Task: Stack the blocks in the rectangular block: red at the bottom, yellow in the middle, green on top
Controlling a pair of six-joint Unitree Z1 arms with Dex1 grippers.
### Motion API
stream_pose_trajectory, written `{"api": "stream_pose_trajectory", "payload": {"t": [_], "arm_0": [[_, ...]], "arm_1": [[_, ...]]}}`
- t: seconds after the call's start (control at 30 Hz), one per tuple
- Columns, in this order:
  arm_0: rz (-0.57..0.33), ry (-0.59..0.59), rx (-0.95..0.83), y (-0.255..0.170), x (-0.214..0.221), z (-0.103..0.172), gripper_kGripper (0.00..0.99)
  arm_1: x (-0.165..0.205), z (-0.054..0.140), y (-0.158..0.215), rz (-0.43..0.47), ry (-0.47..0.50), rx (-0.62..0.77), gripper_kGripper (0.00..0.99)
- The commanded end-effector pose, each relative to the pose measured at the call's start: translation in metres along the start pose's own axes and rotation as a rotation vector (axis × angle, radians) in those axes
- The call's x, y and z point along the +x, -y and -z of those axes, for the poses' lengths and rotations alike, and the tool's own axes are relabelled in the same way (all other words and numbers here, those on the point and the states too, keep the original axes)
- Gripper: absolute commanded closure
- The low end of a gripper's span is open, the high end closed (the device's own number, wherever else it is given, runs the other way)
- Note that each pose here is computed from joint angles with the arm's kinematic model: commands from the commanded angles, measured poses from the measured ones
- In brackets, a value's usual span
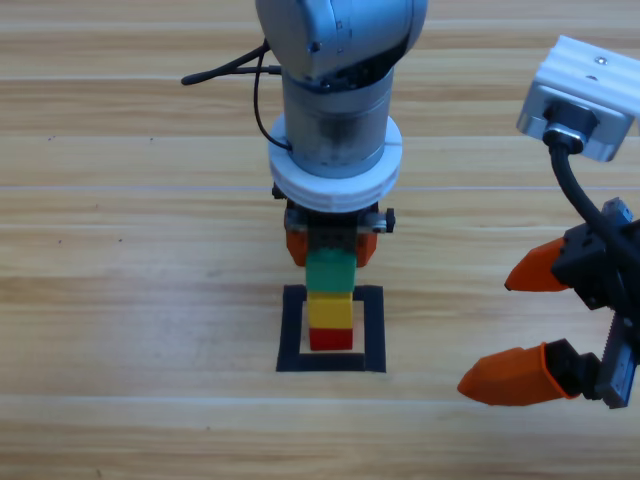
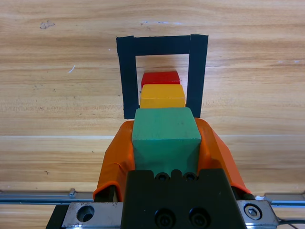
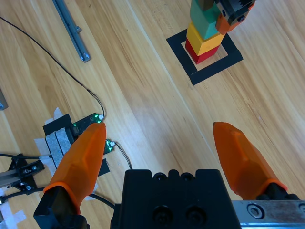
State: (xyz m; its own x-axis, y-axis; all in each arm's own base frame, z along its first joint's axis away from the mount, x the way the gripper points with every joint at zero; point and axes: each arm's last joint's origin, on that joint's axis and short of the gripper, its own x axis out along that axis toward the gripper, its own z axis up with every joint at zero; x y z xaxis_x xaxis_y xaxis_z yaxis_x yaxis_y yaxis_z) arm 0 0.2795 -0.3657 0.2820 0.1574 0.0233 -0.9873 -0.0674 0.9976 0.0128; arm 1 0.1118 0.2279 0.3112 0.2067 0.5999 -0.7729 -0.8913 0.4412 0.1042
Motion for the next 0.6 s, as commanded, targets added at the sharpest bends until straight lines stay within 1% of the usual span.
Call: {"api": "stream_pose_trajectory", "payload": {"t": [0.03,0.6], "arm_0": [[-0.046,-0.042,0.030,0.0145,0.0285,0.0128,0.990],[-0.055,-0.043,0.031,0.0155,0.0345,0.0130,0.990]], "arm_1": [[-0.0098,0.0081,-0.0058,-0.028,0.026,-0.022,0.000],[-0.0091,0.0085,-0.0057,-0.028,0.023,-0.020,0.000]]}}
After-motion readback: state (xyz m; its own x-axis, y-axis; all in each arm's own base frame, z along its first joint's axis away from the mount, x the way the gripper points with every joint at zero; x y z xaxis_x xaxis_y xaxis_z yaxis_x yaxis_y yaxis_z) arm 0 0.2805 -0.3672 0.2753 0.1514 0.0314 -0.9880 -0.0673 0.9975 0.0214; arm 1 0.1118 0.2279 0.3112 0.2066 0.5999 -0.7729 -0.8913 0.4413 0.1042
